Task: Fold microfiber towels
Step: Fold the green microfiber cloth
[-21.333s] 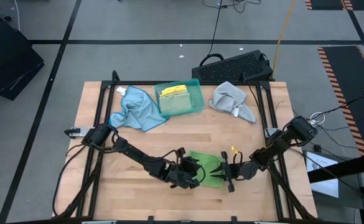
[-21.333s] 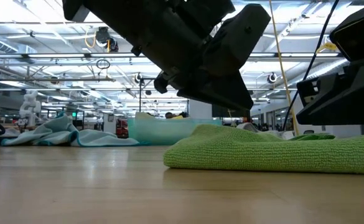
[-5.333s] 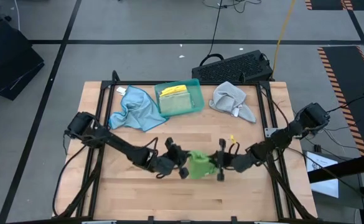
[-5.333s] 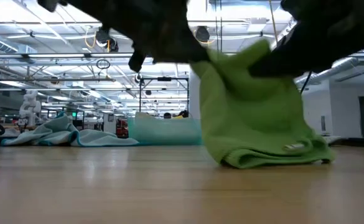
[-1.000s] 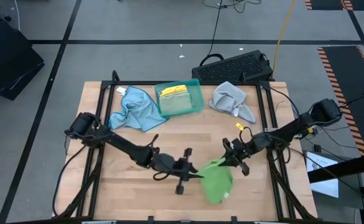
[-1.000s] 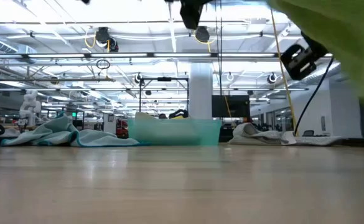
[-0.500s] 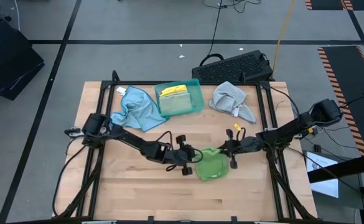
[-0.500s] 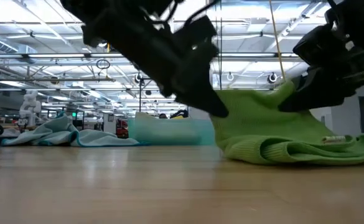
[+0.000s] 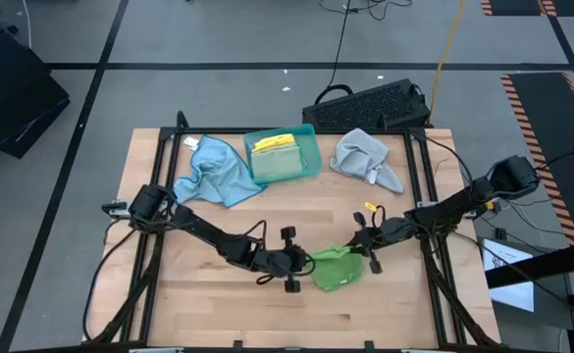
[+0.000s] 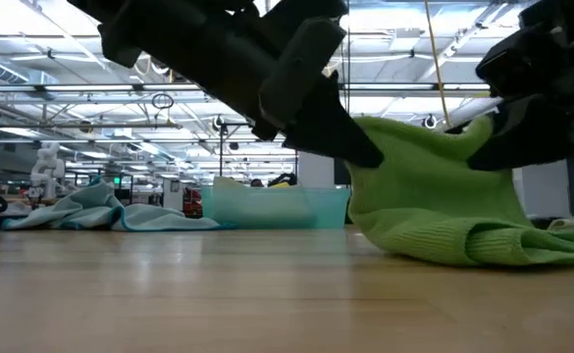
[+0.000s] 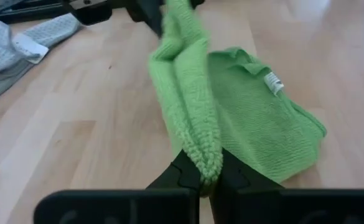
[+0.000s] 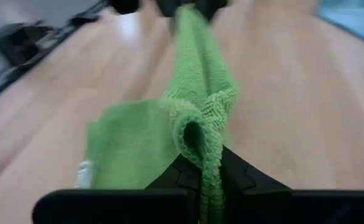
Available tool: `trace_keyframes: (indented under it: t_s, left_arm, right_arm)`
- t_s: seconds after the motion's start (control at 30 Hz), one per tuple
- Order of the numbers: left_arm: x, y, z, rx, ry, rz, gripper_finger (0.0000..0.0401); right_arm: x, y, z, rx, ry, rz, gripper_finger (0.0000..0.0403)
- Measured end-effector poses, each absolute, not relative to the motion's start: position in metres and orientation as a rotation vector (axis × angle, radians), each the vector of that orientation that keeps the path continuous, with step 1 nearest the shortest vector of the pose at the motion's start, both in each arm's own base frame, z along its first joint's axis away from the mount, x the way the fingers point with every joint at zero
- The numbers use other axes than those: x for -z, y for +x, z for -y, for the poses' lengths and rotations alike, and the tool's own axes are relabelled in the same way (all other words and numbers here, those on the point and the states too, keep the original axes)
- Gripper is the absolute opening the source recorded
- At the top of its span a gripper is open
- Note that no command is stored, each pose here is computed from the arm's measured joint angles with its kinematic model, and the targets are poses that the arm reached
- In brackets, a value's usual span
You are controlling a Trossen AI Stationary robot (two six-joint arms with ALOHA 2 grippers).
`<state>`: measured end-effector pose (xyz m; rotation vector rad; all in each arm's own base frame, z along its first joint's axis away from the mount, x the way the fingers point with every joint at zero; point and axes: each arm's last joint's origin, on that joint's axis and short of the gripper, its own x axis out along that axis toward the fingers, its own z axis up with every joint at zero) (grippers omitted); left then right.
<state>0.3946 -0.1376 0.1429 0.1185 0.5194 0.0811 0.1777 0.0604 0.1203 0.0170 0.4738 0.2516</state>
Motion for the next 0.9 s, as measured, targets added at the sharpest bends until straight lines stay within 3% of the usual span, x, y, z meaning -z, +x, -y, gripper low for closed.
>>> trace_keyframes:
  t_s: [0.3,0.5,0.73,0.9]
  left_arm:
    - [-0.122,0.398,0.154,-0.052,0.079,-0.469,0.0006]
    - [-0.122,0.397,0.163,0.007,0.031,-0.442,0.0020]
    - [-0.122,0.396,0.166,0.028,-0.035,-0.443,0.0006]
    - [-0.122,0.396,0.165,-0.009,0.018,-0.439,0.0015]
  right_arm:
    - [-0.116,0.173,-0.075,-0.312,0.064,-0.508,0.0013]
    - [-0.110,0.170,-0.086,-0.354,0.092,-0.526,0.0013]
    - [-0.103,0.170,-0.090,-0.364,0.100,-0.551,0.0013]
    - [-0.103,0.171,-0.088,-0.330,0.065,-0.539,0.0013]
